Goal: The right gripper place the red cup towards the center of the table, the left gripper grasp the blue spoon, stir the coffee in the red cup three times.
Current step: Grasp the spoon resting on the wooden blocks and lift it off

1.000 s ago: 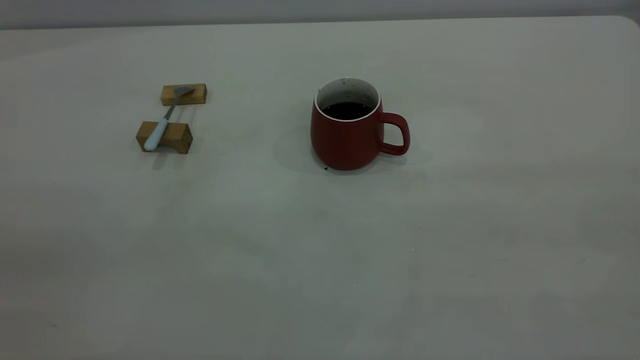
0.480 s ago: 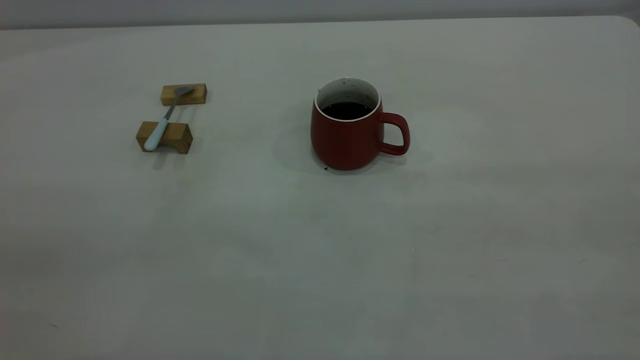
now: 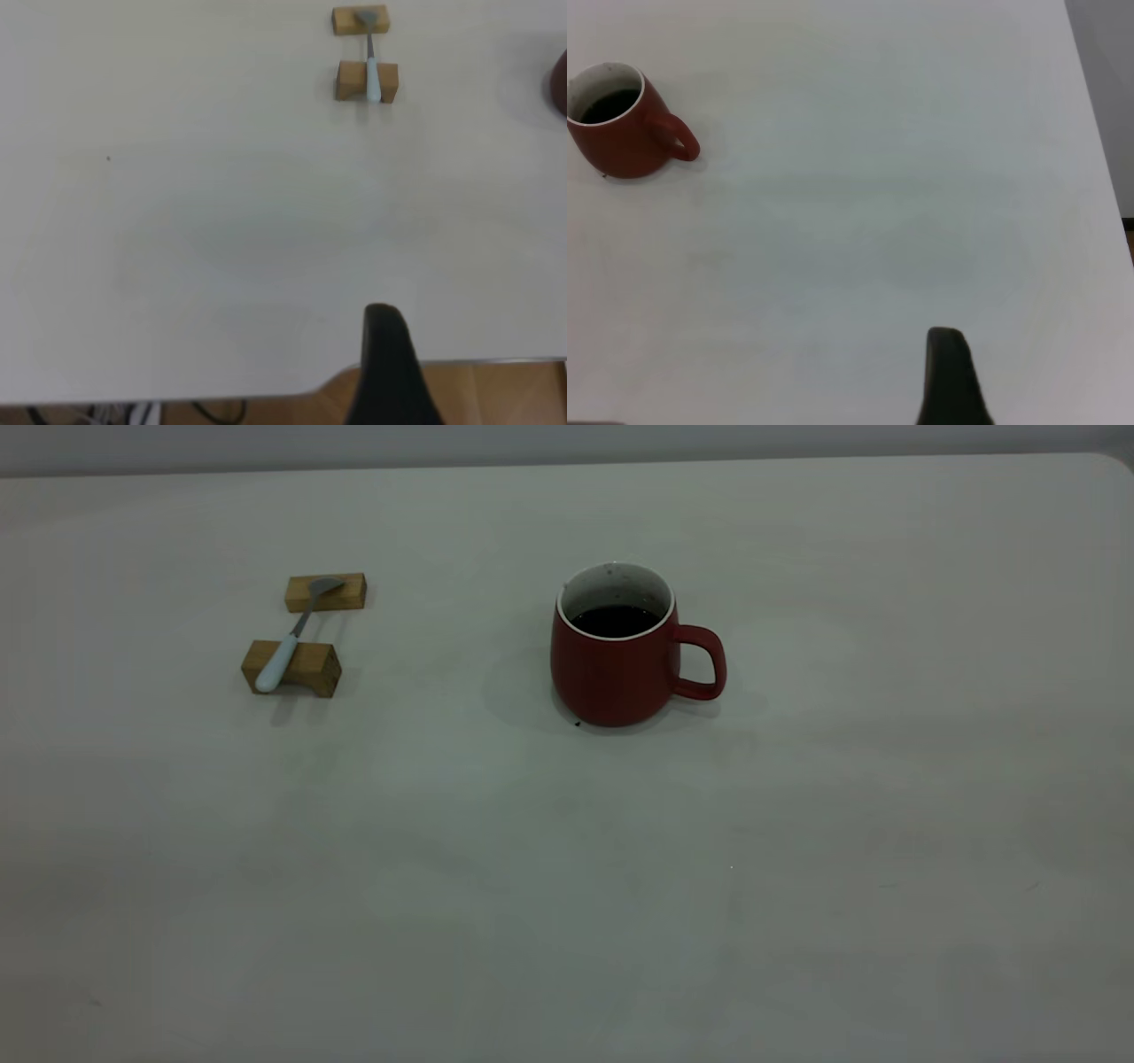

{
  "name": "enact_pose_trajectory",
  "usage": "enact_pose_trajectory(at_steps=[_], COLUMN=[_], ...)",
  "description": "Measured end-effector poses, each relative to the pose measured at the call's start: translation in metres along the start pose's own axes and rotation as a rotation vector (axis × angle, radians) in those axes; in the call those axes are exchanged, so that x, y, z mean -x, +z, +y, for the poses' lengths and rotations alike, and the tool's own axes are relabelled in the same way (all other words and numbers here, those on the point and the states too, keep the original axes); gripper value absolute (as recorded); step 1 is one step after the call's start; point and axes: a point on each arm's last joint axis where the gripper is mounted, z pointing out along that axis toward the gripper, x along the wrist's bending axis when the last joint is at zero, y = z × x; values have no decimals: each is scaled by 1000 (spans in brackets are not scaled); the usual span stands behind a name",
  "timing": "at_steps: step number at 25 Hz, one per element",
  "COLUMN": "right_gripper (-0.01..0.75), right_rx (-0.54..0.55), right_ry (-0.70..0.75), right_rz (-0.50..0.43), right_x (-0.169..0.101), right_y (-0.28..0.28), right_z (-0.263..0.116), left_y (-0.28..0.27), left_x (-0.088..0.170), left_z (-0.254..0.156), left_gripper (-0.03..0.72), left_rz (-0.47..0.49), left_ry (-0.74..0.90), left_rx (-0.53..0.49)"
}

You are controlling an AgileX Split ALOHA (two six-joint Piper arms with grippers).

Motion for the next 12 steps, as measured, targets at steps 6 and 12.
enact_pose_trajectory(at_steps=[6, 12], right_gripper=[547, 547], right_rx=[0, 0], right_ry=[0, 0], right_rz=[1, 1], right_x=[0, 0], right_y=[0, 0], right_z=[0, 0], left_y=[27, 96], left_x=[0, 3], left_z=[52, 115], left_gripper=[608, 657], left_rz=[-10, -79], left_ry=[-22, -24], left_rx=[-93, -267])
